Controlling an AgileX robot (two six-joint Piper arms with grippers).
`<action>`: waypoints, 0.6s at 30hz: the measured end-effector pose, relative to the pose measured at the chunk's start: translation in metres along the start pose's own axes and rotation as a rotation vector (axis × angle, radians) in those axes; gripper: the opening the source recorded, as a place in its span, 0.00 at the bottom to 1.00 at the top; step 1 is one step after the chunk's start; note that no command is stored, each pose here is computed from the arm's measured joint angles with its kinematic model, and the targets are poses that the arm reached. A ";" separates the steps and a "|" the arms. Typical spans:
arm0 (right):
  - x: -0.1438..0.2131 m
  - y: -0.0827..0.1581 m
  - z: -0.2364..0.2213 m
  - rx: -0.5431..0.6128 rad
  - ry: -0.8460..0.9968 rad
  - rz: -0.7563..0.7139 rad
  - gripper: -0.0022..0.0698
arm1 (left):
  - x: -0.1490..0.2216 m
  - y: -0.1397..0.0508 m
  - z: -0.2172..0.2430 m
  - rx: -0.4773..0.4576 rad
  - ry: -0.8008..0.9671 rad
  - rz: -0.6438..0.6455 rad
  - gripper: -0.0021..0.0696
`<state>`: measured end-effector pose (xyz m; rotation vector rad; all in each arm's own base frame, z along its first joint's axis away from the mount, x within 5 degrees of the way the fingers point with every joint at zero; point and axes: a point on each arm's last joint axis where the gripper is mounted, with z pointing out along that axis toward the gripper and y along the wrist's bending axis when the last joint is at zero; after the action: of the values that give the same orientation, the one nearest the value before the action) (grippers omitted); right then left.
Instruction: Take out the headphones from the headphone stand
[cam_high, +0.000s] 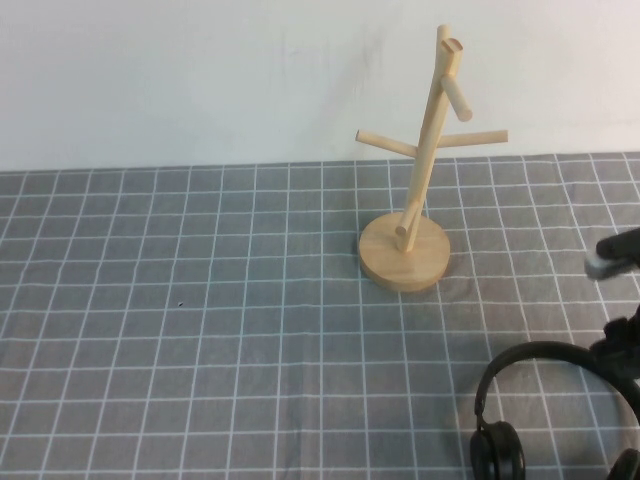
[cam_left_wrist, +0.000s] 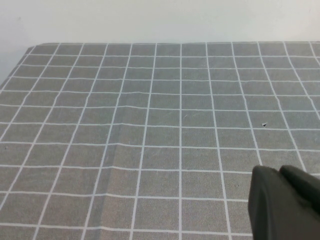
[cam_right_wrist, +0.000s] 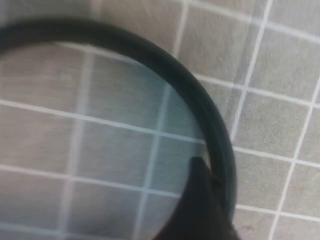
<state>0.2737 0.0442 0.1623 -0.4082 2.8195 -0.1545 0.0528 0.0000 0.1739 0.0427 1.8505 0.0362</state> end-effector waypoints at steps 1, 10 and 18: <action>-0.001 0.000 -0.009 -0.016 -0.025 0.003 0.66 | 0.000 0.000 0.000 0.000 0.000 0.000 0.02; 0.016 0.009 -0.095 -0.182 -0.213 -0.036 0.62 | 0.000 0.000 0.000 0.000 0.000 0.000 0.02; 0.045 0.012 -0.155 -0.240 -0.365 -0.025 0.07 | 0.000 0.000 0.000 0.000 0.000 0.000 0.02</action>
<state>0.1831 0.0521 0.2959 -0.4709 2.4770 0.2339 0.0528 0.0000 0.1739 0.0427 1.8505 0.0362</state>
